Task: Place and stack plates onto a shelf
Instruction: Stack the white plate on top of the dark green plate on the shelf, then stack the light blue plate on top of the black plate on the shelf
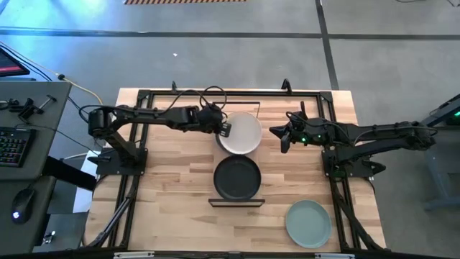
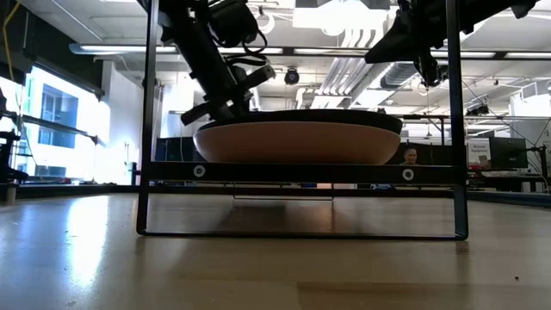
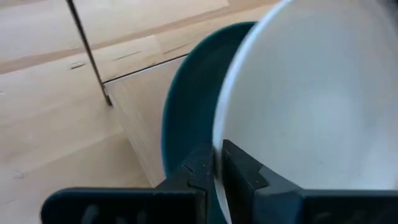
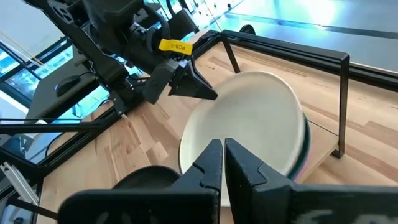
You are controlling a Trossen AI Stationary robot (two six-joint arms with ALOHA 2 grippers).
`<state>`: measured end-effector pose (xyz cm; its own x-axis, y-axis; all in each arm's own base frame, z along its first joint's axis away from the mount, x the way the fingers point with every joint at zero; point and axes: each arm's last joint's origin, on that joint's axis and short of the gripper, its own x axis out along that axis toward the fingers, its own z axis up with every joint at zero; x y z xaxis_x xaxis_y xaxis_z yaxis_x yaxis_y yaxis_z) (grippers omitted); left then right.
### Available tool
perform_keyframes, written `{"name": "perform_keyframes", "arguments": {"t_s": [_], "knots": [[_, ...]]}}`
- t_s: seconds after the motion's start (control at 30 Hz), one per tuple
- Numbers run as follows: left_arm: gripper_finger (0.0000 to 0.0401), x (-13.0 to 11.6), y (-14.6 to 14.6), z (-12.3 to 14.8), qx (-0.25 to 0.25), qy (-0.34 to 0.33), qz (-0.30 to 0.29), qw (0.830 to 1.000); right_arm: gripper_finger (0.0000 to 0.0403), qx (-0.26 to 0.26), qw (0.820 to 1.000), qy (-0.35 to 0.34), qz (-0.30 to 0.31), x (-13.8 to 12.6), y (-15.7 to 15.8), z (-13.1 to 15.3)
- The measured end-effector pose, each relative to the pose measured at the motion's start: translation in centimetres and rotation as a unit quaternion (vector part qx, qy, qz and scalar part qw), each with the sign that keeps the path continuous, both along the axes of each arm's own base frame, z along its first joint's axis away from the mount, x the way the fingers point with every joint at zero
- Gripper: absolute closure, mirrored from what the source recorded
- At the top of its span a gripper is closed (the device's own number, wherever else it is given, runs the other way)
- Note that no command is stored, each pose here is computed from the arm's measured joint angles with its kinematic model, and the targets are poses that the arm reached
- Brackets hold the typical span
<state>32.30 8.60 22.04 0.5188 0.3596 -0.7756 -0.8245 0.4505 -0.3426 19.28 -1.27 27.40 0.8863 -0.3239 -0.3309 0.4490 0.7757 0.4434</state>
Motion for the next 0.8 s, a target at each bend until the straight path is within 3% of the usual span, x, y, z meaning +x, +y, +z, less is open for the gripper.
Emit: {"name": "perform_keyframes", "arguments": {"t_s": [0.23,0.5,0.67,0.8], "knots": [[0.0341,-0.2,0.0,0.0,0.008,0.016,-0.018,1.000,0.0403,0.000,1.000,0.009,0.000,-0.1,0.0,-0.2],[0.0271,-1.1,-0.1,2.1,0.034,-0.003,-0.045,0.998,0.0403,0.000,1.000,0.011,0.000,-0.1,0.0,-0.2],[0.0244,-2.8,-0.6,5.0,0.055,-0.032,-0.074,0.995,0.0403,0.002,1.000,0.007,0.000,0.0,0.0,-0.1],[0.0236,-4.8,-1.9,9.2,0.136,-0.100,-0.127,0.977,0.0403,-0.001,0.999,-0.053,0.008,0.3,0.1,1.0]]}}
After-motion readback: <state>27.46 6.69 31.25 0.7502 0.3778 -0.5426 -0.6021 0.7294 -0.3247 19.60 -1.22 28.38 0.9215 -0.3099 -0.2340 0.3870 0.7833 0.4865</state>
